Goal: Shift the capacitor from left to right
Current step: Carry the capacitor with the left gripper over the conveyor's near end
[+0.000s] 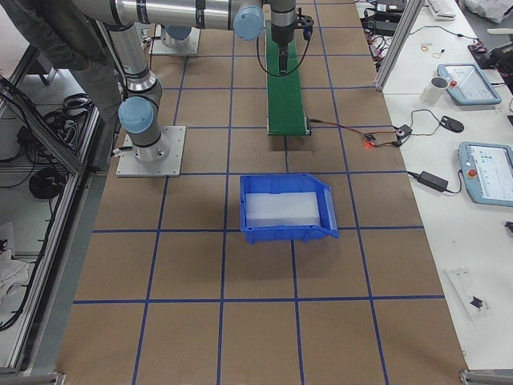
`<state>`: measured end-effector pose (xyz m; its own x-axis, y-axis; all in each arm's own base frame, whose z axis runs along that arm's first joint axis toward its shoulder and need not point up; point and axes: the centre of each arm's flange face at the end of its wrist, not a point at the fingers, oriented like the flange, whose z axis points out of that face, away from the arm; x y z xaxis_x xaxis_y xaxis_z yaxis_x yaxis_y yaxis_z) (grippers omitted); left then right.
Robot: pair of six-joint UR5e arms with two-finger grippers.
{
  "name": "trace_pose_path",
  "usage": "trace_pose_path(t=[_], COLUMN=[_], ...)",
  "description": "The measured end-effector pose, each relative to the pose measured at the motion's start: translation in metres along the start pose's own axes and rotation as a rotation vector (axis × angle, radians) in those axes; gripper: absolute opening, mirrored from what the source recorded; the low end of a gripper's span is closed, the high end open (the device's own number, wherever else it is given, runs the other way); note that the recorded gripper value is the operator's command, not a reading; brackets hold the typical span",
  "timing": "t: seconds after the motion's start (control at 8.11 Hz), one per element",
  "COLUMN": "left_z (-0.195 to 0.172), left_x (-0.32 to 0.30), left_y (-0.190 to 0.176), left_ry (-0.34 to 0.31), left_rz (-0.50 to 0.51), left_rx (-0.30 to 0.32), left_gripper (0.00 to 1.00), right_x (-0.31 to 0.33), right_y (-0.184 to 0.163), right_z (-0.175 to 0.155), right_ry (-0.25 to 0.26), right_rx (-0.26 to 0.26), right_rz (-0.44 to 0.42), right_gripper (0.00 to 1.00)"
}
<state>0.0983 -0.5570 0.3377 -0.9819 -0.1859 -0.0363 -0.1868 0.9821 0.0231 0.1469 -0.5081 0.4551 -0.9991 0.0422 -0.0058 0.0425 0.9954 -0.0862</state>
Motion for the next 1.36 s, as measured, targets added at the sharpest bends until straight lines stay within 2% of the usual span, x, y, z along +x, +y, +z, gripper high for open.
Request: trace_pose_path(t=[0.25,0.49,0.99,1.36], left_z=[0.006,0.013,0.049,0.062], left_x=[0.074,0.122,0.165,0.172], left_y=[0.002,0.008,-0.004,-0.007], left_ry=[0.005,0.005,0.006,0.005], left_rz=[0.024,0.055,0.092,0.092], left_rx=[-0.006,-0.017,0.01,0.006], left_gripper=[0.34,0.34,0.35,0.35], right_x=[0.0,0.0,0.0,0.0], right_y=[0.0,0.0,0.0,0.0], right_z=[0.0,0.0,0.0,0.0], right_ry=[0.001,0.002,0.005,0.005], right_rx=[0.001,0.0,0.0,-0.001], right_rz=[0.0,0.0,-0.001,-0.002], right_gripper=[1.0,1.0,1.0,1.0])
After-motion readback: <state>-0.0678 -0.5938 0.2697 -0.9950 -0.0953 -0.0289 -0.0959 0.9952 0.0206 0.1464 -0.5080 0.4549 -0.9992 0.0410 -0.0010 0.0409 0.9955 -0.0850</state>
